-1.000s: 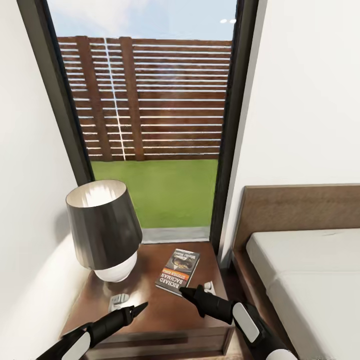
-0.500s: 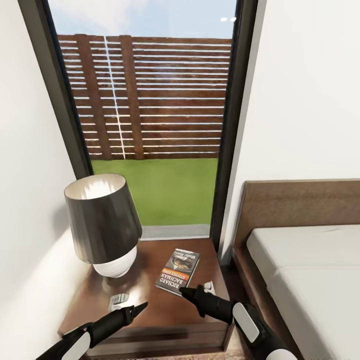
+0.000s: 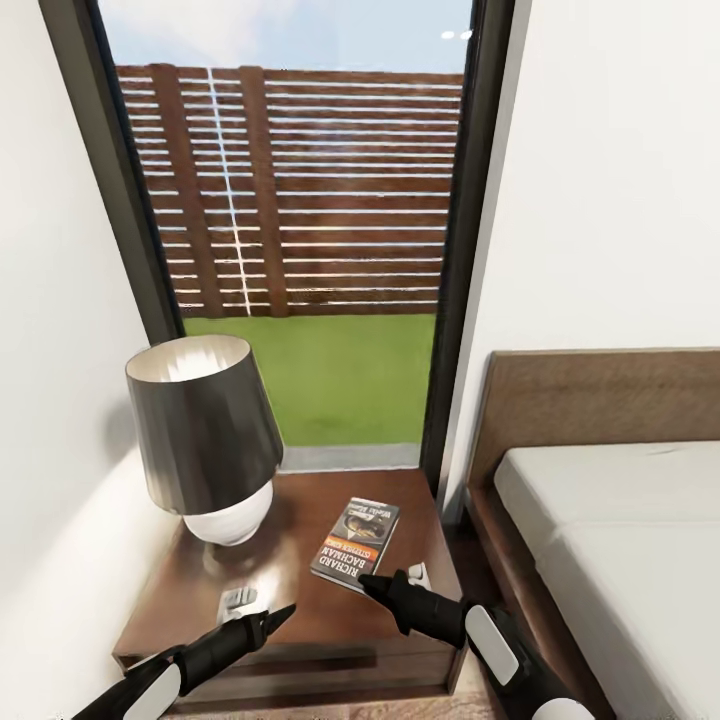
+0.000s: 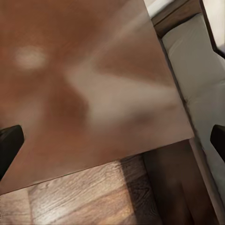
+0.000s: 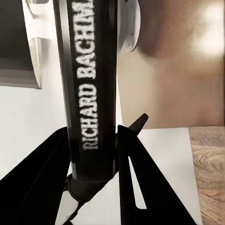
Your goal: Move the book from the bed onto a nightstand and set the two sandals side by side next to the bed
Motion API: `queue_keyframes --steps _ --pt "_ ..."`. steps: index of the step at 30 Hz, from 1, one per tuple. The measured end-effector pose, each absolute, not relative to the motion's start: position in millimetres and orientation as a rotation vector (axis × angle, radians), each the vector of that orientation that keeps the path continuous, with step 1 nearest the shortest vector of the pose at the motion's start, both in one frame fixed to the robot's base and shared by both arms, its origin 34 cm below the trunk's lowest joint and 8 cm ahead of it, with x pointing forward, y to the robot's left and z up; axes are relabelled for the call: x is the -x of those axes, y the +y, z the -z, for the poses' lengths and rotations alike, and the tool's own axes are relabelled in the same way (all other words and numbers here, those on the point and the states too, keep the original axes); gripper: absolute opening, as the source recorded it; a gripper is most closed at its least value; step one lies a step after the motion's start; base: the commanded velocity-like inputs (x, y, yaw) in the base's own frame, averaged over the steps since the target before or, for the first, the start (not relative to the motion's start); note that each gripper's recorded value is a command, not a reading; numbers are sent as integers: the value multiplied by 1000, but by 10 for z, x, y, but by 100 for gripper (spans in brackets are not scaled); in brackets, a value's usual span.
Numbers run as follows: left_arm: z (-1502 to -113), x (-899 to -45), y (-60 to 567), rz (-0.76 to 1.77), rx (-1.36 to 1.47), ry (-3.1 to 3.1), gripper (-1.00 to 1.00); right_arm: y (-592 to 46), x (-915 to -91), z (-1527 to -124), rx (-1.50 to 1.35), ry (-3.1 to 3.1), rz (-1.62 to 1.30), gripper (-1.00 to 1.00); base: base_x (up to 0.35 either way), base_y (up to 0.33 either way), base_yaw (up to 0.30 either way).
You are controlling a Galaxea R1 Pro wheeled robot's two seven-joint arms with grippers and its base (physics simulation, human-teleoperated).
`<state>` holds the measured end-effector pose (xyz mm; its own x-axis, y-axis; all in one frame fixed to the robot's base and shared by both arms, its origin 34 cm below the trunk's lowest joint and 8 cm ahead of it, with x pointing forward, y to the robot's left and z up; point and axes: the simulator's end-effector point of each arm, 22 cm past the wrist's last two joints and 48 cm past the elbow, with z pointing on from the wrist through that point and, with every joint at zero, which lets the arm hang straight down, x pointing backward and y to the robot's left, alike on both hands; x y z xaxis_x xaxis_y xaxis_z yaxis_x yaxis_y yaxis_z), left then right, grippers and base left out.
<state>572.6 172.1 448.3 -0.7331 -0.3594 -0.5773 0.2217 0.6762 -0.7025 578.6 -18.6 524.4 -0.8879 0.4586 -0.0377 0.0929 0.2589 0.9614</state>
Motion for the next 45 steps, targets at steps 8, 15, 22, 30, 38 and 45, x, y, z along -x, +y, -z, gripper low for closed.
queue_keyframes --steps 8,15,22,30,38,45 --pt "-4314 -5692 1716 1031 105 2162 100 -186 -5745 -5069 -507 2226 -1666 -100 0 0 0" --pt "-4160 -5655 1716 1031 105 2162 100 -186 -5711 -4918 -506 2225 -1666 -100 0 0 0" --pt "-4116 -5645 1719 1031 105 2162 100 -185 -5701 -4878 -509 2223 -1670 -100 0 0 0" --pt "-4120 -5646 1721 1030 104 2161 100 -185 -5698 -4879 -508 2224 -1669 -100 102 0 0" --pt "-4115 -5644 1725 1028 105 2162 100 -184 -5698 -4878 -508 2224 -1669 -100 143 0 0" --pt "-4111 -5643 1726 1028 106 2163 100 -184 -5699 -4877 -508 2224 -1669 -100 124 0 0"
